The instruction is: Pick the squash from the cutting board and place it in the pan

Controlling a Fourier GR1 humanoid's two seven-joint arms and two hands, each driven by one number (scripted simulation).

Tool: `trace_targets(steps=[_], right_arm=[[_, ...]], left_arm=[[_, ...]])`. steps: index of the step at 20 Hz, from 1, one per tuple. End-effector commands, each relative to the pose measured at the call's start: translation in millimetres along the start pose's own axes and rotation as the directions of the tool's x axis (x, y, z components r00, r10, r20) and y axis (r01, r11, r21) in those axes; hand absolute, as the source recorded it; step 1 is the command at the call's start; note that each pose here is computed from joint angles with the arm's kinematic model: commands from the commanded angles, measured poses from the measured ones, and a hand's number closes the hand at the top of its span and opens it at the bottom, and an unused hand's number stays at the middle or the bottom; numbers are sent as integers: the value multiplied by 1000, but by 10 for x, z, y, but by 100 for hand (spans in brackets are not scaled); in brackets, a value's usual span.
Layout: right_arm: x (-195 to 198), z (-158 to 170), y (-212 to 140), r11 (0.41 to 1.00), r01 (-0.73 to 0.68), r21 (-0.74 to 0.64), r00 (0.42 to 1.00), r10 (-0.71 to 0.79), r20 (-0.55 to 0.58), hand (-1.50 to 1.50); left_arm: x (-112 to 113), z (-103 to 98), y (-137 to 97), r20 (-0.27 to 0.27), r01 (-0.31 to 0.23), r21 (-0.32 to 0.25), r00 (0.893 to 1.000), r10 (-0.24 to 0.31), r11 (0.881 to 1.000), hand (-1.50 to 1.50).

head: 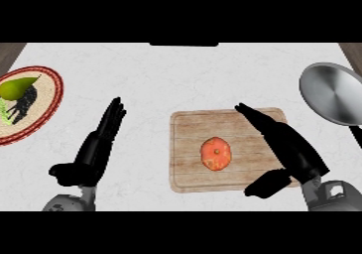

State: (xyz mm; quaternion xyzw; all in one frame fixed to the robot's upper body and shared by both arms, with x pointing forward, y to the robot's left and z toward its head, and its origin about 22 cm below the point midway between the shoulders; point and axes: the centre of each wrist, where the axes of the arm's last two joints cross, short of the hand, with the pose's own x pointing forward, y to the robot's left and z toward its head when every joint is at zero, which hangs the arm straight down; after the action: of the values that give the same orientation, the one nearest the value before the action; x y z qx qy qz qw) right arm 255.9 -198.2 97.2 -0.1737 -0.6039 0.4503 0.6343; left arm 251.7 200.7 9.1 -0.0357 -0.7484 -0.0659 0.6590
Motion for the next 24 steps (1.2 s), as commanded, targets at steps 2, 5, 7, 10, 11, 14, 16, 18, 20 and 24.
trace_targets(steps=[2, 5, 7, 10, 11, 14, 16, 18, 20, 24], right_arm=[[175, -360, 213, 977, -170, 125, 980, 180, -80, -150], [195, -353, 429, 968, -181, 171, 975, 200, -99, -150], [408, -263, 458, 967, -181, 181, 974, 201, -103, -150], [315, -441, 459, 972, -152, 179, 978, 174, -117, -150], [213, -392, 428, 973, -133, 189, 980, 158, -119, -150], [248, -255, 684, 973, -152, 176, 974, 178, -138, -150], [344, -495, 475, 974, -141, 178, 977, 166, -136, -150], [223, -614, 521, 979, -130, 155, 979, 152, -134, -150], [177, -463, 746, 982, -127, 142, 977, 148, -150, -150], [28, -578, 808, 985, -109, 132, 982, 127, -138, -150]], left_arm=[[12, -21, 80, 1, -5, 4, 1000, 5, 1000, 0], [-70, -26, -19, 13, -13, 3, 1000, 13, 1000, 0], [34, -42, 77, 10, 3, 29, 1000, -4, 1000, 0], [111, 94, 78, -15, 15, 34, 1000, -14, 999, 0], [69, 37, 171, 2, 22, 32, 1000, -22, 999, 0], [-25, 16, 102, 2, 1, 29, 1000, -1, 1000, 0], [168, 53, -14, -2, 4, 33, 1000, -4, 999, 0], [-58, 12, 53, -5, 3, 22, 1000, -3, 1000, 0], [28, 67, -64, -7, -4, 15, 1000, 5, 1000, 0], [0, 19, -4, 2, 1, 15, 1000, -1, 1000, 0]])
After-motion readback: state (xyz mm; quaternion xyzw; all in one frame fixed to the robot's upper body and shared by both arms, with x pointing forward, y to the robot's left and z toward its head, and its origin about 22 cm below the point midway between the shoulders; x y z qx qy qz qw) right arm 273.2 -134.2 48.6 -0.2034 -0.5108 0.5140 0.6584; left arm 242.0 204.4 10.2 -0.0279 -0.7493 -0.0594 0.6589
